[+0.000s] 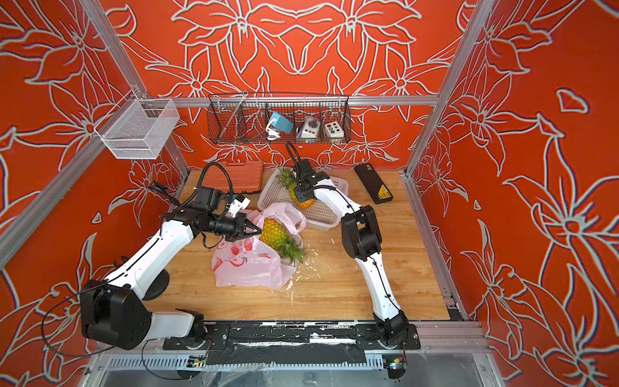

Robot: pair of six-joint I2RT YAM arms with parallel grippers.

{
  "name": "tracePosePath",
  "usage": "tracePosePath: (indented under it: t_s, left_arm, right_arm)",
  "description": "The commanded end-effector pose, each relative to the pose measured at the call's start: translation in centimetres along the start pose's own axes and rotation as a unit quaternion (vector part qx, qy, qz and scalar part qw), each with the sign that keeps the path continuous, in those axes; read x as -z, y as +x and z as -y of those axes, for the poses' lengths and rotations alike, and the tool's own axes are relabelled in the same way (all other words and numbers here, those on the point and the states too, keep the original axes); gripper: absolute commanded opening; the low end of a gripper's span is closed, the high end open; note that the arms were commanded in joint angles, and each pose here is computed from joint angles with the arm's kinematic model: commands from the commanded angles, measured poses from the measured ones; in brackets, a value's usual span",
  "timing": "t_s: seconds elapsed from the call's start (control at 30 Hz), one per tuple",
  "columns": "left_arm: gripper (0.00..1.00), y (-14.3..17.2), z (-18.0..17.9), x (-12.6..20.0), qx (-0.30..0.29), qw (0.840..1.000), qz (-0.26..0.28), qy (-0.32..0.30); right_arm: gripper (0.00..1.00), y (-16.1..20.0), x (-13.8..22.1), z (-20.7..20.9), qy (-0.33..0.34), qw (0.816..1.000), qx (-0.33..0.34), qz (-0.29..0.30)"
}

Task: Place the pineapple into a plastic bag & tie a knot
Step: Pick up the pineapple from the basket, then place the pineapple in the plastic bag.

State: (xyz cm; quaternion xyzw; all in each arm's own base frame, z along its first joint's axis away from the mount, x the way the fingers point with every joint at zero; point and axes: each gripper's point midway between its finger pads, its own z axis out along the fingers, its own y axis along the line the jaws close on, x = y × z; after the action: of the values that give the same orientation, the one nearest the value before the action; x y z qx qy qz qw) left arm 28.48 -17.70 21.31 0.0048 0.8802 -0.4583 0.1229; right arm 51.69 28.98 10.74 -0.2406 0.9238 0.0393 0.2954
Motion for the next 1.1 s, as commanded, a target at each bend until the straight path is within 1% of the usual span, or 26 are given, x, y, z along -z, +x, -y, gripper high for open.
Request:
tracePosePath:
  t_s: [0.0, 0.03, 0.13, 0.27, 0.37, 0.43, 0.53, 0.6, 0.7, 0.87, 0.97, 1.07]
  left_arm:
    - [0.00, 0.5, 0.2, 0.1, -0.009, 1.000, 0.000, -0.001]
    - [0.00, 0.5, 0.1, 0.2, -0.009, 1.000, 0.001, -0.003]
    - [0.00, 0.5, -0.2, 0.1, -0.009, 1.000, 0.001, -0.008]
    - [0.00, 0.4, -0.4, 0.1, -0.009, 1.000, 0.003, -0.015]
    - [0.00, 0.3, -0.6, 0.0, -0.005, 1.000, 0.006, -0.017]
    - [0.00, 0.1, -0.8, -0.1, -0.002, 1.000, 0.008, -0.019]
    - [0.00, -0.1, -1.0, -0.2, 0.003, 1.000, 0.010, -0.024]
    - [0.00, -0.2, -1.0, -0.3, 0.005, 1.000, 0.010, -0.025]
    - [0.00, -0.4, -1.0, -0.3, 0.007, 1.000, 0.010, -0.028]
    - [0.00, -0.9, -0.8, -0.1, 0.010, 0.999, 0.014, -0.029]
    - [0.00, -1.1, -0.8, -0.1, 0.015, 0.999, 0.016, -0.033]
    - [0.00, -1.2, -0.9, -0.1, 0.022, 0.999, 0.017, -0.033]
  right_arm:
    - [0.13, -1.7, 3.4, -1.3, -0.034, 0.998, -0.021, 0.042]
    - [0.10, -2.6, 5.2, -1.1, -0.034, 0.997, -0.024, 0.059]
    - [0.07, -4.8, 10.1, -0.6, -0.035, 0.993, -0.031, 0.107]
    - [0.03, -6.0, 16.0, -0.2, -0.035, 0.987, -0.036, 0.153]
    - [0.00, -5.2, 19.3, 0.6, -0.023, 0.985, -0.042, 0.164]
    - [0.00, -4.4, 21.9, 0.7, -0.028, 0.982, -0.046, 0.181]
    - [0.00, -2.3, 25.6, 0.1, -0.060, 0.975, -0.055, 0.205]
    - [0.00, -0.3, 27.5, -1.3, -0.099, 0.972, -0.053, 0.209]
    - [0.00, 3.4, 29.2, -4.1, -0.152, 0.966, -0.039, 0.206]
    - [0.00, 8.7, 30.1, -10.0, -0.243, 0.951, -0.009, 0.189]
    - [0.00, 11.0, 30.5, -12.7, -0.280, 0.942, 0.010, 0.185]
    - [0.00, 12.9, 29.3, -13.9, -0.294, 0.942, 0.012, 0.163]
